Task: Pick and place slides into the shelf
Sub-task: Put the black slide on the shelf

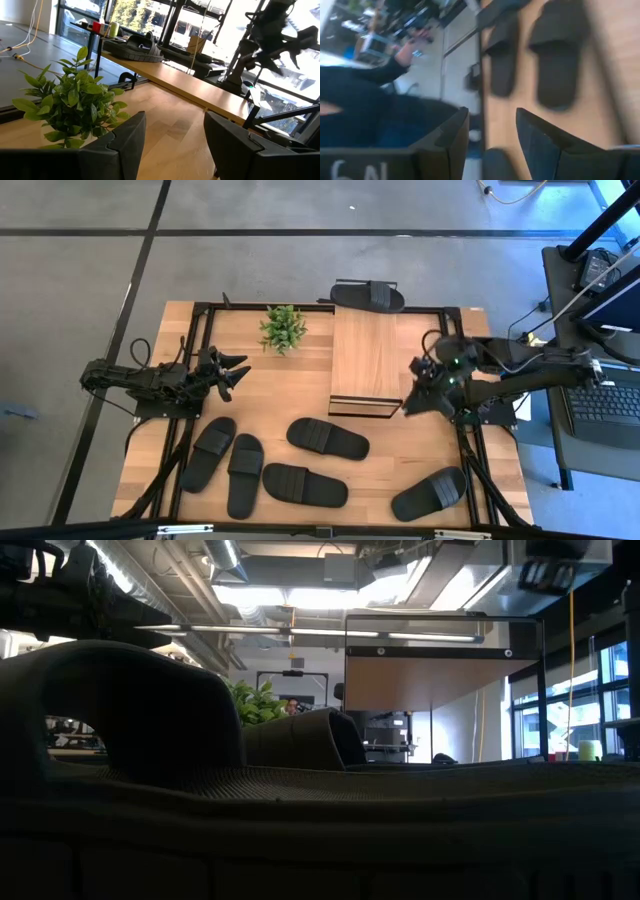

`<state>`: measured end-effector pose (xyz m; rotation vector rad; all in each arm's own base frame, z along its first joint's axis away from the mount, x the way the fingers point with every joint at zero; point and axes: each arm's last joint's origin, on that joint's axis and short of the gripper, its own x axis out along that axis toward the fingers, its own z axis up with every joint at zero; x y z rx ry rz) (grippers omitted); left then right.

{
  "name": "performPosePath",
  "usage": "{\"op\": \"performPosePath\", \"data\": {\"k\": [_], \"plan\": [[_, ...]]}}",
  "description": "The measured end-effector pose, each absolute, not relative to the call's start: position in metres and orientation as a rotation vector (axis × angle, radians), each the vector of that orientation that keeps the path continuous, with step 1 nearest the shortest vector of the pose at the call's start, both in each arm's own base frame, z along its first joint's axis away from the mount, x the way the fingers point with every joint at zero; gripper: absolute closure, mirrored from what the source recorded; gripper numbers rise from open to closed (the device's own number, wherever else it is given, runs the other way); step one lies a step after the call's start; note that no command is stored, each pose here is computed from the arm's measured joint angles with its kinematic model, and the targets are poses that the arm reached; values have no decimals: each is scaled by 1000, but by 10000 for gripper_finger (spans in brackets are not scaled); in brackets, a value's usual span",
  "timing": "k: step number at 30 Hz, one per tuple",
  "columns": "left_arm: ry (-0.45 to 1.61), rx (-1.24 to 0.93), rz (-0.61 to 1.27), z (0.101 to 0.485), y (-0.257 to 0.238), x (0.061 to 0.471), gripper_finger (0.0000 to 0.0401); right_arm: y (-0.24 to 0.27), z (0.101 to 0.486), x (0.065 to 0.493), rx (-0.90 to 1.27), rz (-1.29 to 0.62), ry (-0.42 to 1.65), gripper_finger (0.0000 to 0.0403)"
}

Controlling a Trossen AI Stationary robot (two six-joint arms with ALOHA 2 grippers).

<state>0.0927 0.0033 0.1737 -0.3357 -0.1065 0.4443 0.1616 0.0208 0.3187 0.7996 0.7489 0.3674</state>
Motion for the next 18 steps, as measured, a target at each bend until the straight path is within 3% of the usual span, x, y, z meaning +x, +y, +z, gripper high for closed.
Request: {"op": "performPosePath", "data": {"k": [7, 12, 18], "plan": [[-105, -330, 445, 174, 3, 93, 206, 61, 320, 155, 977, 411, 901, 240], [-98, -296, 446, 174, 3, 93, 206, 84, 304, 140, 1147, 238, 1215, 240], [-95, -285, 447, 174, 3, 93, 206, 107, 285, 124, 1196, -49, 1483, 240]]}}
